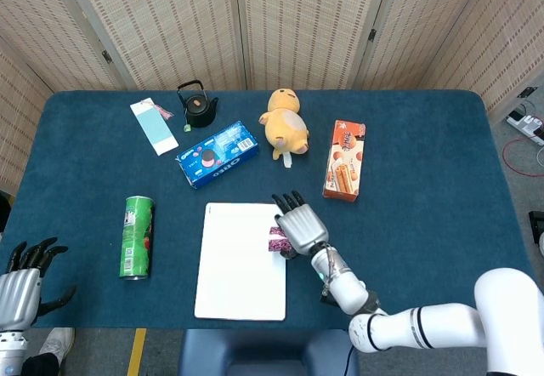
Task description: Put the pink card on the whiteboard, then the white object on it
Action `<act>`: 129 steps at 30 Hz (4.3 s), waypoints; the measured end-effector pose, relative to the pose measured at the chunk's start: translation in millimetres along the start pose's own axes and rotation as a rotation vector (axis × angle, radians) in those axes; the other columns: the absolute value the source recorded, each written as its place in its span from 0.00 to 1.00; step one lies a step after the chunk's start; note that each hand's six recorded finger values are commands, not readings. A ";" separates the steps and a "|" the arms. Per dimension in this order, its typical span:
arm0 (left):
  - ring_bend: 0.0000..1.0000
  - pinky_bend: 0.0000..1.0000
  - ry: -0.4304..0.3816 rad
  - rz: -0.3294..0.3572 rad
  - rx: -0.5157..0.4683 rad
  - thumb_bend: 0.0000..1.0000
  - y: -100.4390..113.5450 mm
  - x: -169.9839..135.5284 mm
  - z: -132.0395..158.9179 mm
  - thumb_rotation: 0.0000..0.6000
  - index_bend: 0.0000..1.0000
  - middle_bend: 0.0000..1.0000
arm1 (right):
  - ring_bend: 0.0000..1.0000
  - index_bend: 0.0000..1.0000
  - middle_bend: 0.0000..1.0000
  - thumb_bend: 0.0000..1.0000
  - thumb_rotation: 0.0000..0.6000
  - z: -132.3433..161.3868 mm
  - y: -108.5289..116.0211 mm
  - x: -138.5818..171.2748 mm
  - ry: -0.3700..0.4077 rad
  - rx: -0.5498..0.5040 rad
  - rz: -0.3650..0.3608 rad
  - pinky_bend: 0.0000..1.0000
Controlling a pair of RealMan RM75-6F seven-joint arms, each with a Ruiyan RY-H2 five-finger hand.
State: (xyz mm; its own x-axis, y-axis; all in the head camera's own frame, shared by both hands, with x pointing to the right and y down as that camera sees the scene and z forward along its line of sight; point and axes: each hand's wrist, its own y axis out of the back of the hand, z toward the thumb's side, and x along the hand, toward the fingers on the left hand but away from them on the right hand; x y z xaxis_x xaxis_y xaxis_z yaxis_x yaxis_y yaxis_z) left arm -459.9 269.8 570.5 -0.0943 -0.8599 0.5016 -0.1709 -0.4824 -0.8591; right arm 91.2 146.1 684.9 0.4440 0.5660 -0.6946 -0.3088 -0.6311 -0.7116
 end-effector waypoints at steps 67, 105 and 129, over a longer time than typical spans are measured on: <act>0.18 0.00 -0.076 0.012 0.026 0.30 8.6 5.1 35.6 1.00 0.27 0.17 | 0.06 0.42 0.14 0.25 0.74 -119.8 -114.5 169.4 0.156 0.078 -0.043 0.00; 0.18 0.00 -0.051 0.004 0.018 0.30 6.0 4.6 26.0 1.00 0.27 0.17 | 0.08 0.49 0.17 0.40 0.74 -118.8 -135.5 139.9 0.143 0.082 0.002 0.00; 0.18 0.00 -0.045 0.009 0.017 0.30 6.9 4.4 23.8 1.00 0.27 0.17 | 0.09 0.51 0.18 0.40 0.74 -81.6 -37.9 62.5 0.187 0.083 -0.192 0.00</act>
State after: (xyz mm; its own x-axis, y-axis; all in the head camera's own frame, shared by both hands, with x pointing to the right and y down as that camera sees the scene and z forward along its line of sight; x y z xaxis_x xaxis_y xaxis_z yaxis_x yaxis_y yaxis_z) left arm -438.1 258.8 564.3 -0.0514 -0.8708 0.4889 -0.1534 -0.4768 -0.8655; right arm 199.3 162.1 677.1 0.6459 0.5585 -0.5205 -0.2688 -0.4717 -0.8398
